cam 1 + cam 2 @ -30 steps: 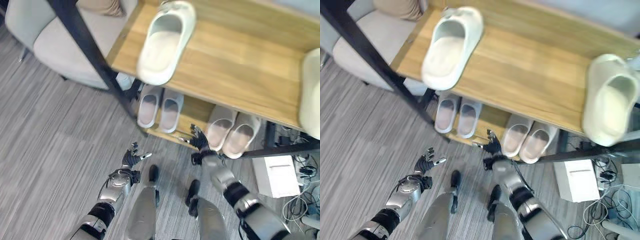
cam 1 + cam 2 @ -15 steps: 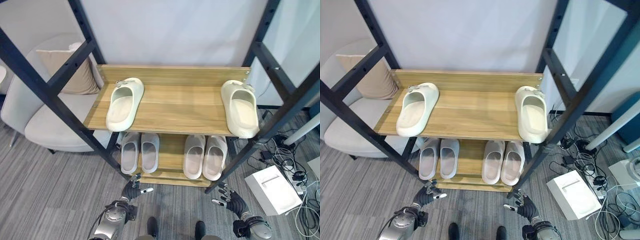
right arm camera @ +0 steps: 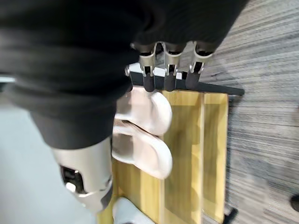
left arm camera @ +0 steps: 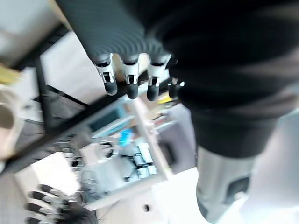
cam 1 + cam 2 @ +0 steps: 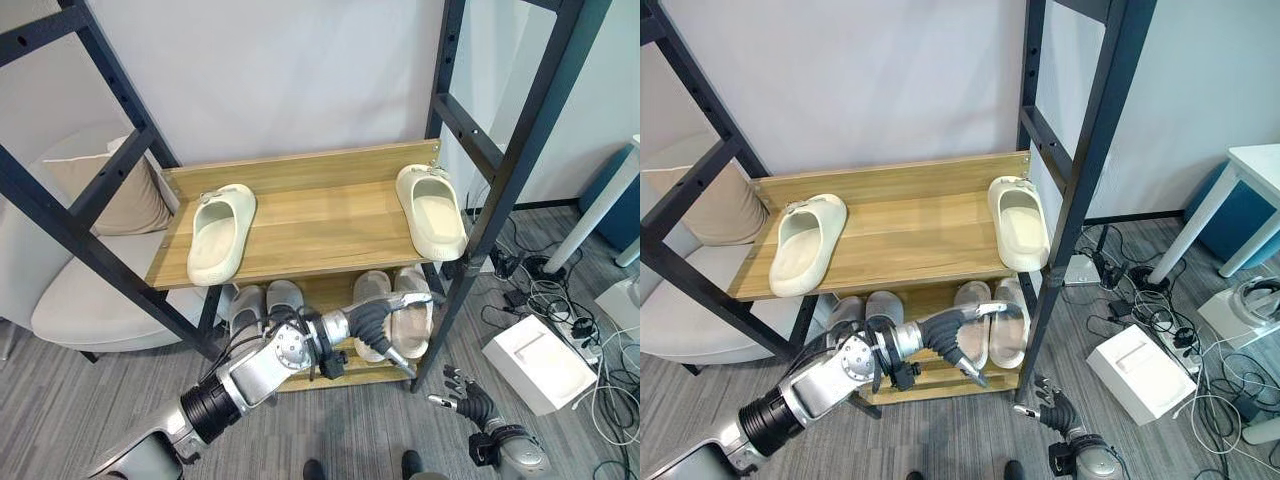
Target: Arrange the slippers neatly on the shoe rack.
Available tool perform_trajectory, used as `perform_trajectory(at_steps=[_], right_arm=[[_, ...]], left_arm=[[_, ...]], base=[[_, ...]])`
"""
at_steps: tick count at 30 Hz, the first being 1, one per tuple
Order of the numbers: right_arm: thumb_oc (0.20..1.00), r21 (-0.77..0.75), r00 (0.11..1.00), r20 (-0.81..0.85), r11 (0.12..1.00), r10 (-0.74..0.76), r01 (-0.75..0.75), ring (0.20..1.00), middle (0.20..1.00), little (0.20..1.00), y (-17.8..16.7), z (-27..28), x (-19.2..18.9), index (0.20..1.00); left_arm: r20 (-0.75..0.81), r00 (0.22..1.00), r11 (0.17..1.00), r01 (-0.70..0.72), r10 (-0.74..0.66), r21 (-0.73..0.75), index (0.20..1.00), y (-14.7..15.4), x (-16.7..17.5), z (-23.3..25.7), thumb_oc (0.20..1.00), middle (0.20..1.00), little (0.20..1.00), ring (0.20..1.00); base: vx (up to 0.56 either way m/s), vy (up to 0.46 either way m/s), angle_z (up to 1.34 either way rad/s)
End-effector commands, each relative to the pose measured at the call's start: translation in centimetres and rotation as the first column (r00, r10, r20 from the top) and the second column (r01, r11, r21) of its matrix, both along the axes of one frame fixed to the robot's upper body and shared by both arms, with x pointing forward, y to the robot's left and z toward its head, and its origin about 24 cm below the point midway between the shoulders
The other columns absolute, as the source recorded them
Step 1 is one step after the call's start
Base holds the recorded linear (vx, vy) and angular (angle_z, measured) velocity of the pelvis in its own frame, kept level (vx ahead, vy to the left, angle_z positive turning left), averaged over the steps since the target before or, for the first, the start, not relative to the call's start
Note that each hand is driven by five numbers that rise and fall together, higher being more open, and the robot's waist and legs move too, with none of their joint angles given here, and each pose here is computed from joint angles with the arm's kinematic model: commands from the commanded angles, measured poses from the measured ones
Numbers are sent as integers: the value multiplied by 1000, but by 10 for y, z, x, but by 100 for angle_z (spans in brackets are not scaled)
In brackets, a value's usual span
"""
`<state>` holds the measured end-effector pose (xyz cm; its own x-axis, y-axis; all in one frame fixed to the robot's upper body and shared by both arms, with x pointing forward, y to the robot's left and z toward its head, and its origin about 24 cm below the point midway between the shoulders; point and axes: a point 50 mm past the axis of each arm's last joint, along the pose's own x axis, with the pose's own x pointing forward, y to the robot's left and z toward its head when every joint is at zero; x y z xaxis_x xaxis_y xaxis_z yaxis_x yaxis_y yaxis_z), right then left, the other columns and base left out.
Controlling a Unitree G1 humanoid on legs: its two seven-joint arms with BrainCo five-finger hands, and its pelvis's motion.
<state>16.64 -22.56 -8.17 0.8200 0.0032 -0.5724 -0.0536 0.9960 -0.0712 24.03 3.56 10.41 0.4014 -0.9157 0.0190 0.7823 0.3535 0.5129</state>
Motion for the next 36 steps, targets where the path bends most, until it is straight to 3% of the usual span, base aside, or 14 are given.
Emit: perform_trajectory(at_steps=[1, 3, 5, 6, 7, 8, 10, 11, 12, 14, 18, 22, 30, 36], right_arm=[[1000, 27, 991, 135, 1000, -1, -3, 1000, 1000, 1000, 4, 20, 26, 1000], [1000, 60, 991, 130, 998, 4, -12, 1000, 1000, 1000, 12, 18, 22, 1000], [1000, 74, 991, 131, 997, 10, -20, 1000, 1000, 1000, 16, 18, 20, 1000], [1000, 97, 992, 130, 995, 9, -22, 1000, 1000, 1000, 21, 17, 18, 1000], [1000, 124, 992, 124, 992, 9, -25, 1000, 1000, 1000, 27, 15, 15, 1000], [1000, 123, 992, 125, 992, 10, -26, 1000, 1000, 1000, 27, 16, 15, 1000], [1000, 163, 993, 114, 985, 33, -52, 1000, 1000, 1000, 38, 12, 13, 1000], [1000, 168, 994, 108, 985, 31, -49, 1000, 1000, 1000, 38, 10, 11, 1000], [1000, 176, 994, 99, 983, 41, -58, 1000, 1000, 1000, 40, 8, 10, 1000], [1000, 179, 994, 94, 981, 63, -79, 1000, 1000, 1000, 42, 7, 8, 1000], [1000, 184, 994, 92, 980, 63, -79, 1000, 1000, 1000, 40, 6, 8, 1000], [1000, 181, 993, 91, 979, 75, -90, 1000, 1000, 1000, 39, 6, 8, 1000], [1000, 170, 994, 67, 981, 86, -96, 1000, 1000, 1000, 36, 1, 1, 1000], [1000, 166, 994, 42, 980, 102, -108, 1000, 1000, 1000, 39, -3, -2, 1000]], left_arm=[[2, 999, 978, 48, -49, -204, 1000, 3, 8, 43, 1000, 1000, 1000, 1000], [7, 1000, 900, 20, -19, -436, 1000, 10, 8, 78, 1000, 1000, 1000, 1000], [18, 1000, 865, -13, 25, -501, 1000, 17, 10, 89, 1000, 1000, 1000, 1000], [57, 990, 813, -71, 127, -579, 1000, 29, 13, 102, 1000, 1000, 1000, 1000], [134, 933, 732, -167, 334, -661, 1000, 48, 18, 116, 1000, 1000, 1000, 1000], [134, 932, 731, -168, 336, -661, 1000, 48, 18, 116, 1000, 1000, 1000, 1000], [293, 680, 631, -319, 672, -707, 1000, 75, 31, 128, 1000, 1000, 1000, 1000], [319, 653, 636, -328, 687, -698, 1000, 75, 32, 128, 1000, 1000, 1000, 1000], [438, 471, 627, -393, 766, -673, 1000, 87, 40, 133, 1000, 1000, 1000, 1000], [544, 285, 610, -464, 790, -642, 1000, 101, 51, 136, 1000, 1000, 1000, 1000], [662, 93, 558, -631, 744, -539, 1000, 127, 78, 126, 1000, 1000, 1000, 1000], [744, 50, 518, -749, 666, -413, 1000, 144, 97, 113, 1000, 1000, 1000, 1000], [769, -108, 268, -899, 631, -346, 1000, 210, 119, 115, 1000, 1000, 1000, 1000], [698, -153, 250, -863, 699, -440, 1000, 219, 106, 124, 1000, 1000, 1000, 1000]], base=[[21, -19, 17], [23, -27, 14], [20, -19, 6], [44, -32, 7], [0, 0, 0], [28, -29, 16], [27, -22, 21], [45, -11, 9], [44, -3, 2], [48, 4, 0], [41, 7, -5], [9, 1, -2], [2, -5, -8], [0, 0, 0]])
